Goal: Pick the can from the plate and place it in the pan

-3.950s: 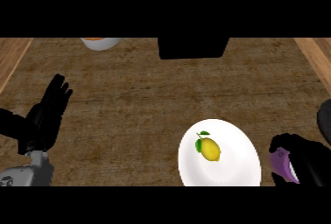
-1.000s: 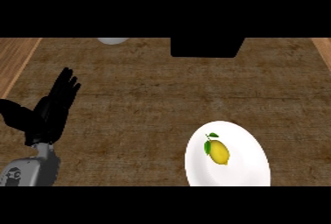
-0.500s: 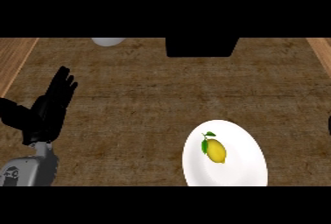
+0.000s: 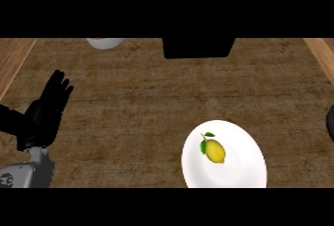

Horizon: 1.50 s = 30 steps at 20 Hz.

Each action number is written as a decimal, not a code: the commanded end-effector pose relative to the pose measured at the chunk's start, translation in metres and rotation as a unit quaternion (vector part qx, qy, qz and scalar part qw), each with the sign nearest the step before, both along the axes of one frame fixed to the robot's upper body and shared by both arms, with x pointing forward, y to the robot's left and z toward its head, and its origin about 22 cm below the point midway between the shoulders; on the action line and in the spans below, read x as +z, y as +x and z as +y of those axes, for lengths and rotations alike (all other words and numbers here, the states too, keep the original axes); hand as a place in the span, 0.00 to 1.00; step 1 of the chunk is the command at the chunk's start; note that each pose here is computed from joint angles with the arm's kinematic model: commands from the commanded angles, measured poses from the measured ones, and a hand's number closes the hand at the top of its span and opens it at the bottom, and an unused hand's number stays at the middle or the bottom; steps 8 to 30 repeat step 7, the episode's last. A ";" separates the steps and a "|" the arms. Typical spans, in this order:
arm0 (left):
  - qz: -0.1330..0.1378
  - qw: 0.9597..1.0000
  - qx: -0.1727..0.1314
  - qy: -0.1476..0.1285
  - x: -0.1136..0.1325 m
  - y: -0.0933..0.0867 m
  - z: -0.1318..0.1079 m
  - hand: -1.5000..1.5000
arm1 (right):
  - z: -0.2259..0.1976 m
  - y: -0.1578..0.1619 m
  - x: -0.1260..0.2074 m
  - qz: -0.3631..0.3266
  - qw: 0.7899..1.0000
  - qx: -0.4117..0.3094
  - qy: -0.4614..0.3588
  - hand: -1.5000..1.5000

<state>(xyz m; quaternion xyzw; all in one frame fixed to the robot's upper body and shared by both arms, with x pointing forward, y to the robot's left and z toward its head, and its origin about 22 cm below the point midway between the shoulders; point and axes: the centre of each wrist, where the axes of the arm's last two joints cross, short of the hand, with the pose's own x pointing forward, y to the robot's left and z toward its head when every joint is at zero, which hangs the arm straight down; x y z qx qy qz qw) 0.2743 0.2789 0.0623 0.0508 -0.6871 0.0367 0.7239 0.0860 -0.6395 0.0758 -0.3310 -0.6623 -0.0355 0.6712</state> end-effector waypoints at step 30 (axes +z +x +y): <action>0.000 1.000 -0.003 -0.003 -0.012 -0.003 -0.007 0.50 | 0.001 -0.033 -0.015 -0.060 0.996 0.063 0.027 0.00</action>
